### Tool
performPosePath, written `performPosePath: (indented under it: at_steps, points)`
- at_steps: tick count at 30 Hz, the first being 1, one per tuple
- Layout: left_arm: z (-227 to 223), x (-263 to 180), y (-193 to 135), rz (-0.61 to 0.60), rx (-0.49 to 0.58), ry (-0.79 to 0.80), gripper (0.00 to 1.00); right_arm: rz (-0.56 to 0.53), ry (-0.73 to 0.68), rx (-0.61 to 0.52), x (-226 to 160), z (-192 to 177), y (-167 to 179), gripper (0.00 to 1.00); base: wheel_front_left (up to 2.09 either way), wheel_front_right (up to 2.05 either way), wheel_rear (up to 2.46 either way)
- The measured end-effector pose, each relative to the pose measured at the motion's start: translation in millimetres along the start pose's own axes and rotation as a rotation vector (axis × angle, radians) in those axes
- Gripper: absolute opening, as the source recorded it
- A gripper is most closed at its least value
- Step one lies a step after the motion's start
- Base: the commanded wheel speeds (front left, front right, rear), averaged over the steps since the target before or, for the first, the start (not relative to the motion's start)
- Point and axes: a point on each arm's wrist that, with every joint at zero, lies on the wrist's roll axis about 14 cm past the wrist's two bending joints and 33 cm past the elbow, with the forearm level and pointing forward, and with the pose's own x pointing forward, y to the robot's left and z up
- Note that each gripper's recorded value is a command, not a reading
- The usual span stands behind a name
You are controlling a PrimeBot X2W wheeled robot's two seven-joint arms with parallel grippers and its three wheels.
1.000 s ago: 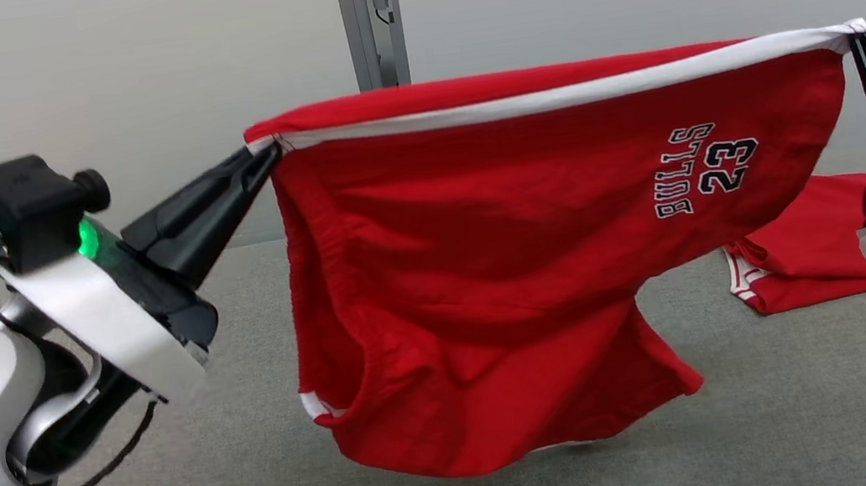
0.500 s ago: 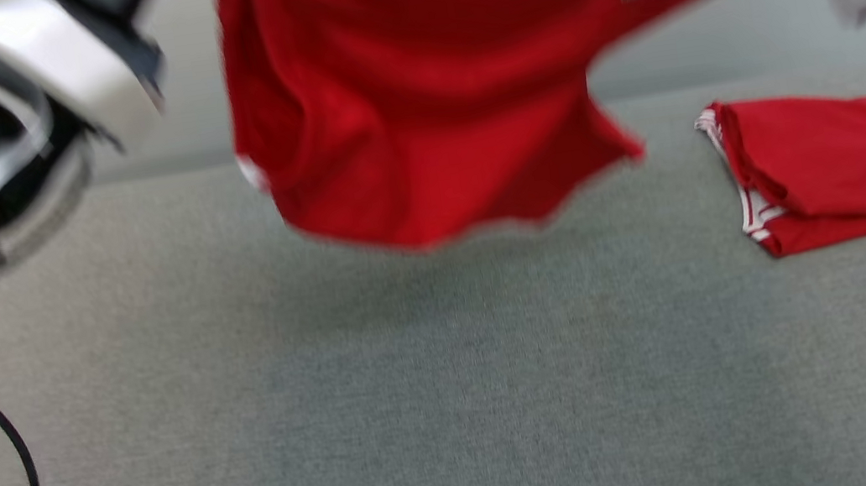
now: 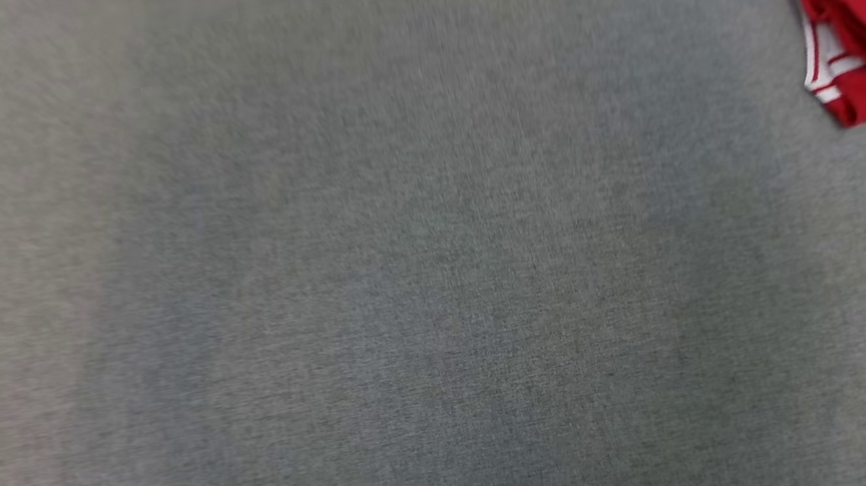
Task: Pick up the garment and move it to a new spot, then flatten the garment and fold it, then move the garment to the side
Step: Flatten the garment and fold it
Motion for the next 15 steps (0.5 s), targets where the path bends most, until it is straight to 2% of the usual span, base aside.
performPosePath:
  at_steps: [4,5,7,11,15]
  points:
    - [-50,5,-28,-0.069,-0.019,0.012,0.0,0.006,0.055,0.011,-4,-57,9,0.0,0.0,0.0,0.0]
    - [-50,5,-28,-0.069,-0.019,0.012,0.0,0.006,0.055,0.011,-4,-57,9,0.0,0.0,0.0,0.0]
    - [-85,-2,-44,-0.098,-0.042,0.057,0.0,0.015,0.105,0.016,-14,-90,15,0.0,0.0,0.0,0.0]
    - [-128,-19,-80,-0.17,-0.105,0.113,0.0,0.071,0.215,0.02,-43,-148,37,0.0,0.0,0.0,0.0]
    - [-144,-49,-115,-0.257,-0.15,0.164,0.0,0.103,0.29,0.042,-79,-174,46,0.0,0.0,0.0,0.0]
